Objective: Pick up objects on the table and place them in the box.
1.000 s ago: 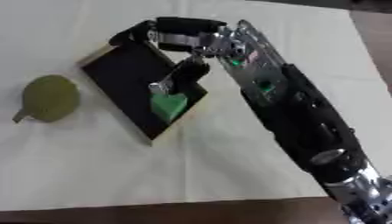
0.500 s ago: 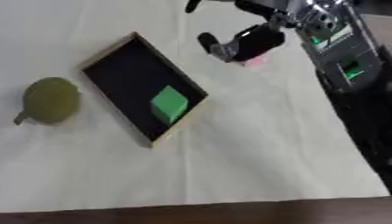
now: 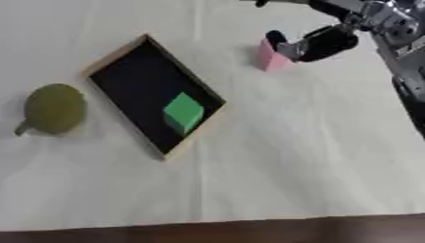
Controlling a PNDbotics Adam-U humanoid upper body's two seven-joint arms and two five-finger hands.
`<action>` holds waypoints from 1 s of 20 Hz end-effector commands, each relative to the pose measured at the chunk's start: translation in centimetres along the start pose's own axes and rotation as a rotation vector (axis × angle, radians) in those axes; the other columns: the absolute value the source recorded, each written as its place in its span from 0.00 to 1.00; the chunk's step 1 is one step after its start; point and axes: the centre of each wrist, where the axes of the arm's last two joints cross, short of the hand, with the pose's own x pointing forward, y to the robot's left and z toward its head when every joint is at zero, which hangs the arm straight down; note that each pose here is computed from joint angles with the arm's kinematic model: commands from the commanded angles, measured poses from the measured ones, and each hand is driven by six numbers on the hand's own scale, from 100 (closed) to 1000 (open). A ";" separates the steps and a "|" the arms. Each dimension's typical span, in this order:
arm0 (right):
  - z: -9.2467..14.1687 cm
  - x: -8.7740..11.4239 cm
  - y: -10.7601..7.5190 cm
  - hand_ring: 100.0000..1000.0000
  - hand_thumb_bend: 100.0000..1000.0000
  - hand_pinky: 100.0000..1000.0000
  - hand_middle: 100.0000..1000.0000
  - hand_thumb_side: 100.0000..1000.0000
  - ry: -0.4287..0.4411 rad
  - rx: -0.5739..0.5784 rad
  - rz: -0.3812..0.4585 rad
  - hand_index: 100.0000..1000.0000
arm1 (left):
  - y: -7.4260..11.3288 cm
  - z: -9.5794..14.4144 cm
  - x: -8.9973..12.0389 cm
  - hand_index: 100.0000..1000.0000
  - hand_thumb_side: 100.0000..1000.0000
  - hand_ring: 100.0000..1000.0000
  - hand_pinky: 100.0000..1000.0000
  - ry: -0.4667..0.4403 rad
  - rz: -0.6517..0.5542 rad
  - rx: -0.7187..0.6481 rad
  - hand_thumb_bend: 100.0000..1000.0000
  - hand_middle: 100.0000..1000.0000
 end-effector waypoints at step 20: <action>1.5 -7.0 -1.5 1.00 0.00 1.00 0.82 0.06 0.062 0.033 0.119 0.97 | 0.5 -1.3 0.8 0.79 0.61 0.78 0.64 -0.062 -0.026 -0.016 0.00 0.77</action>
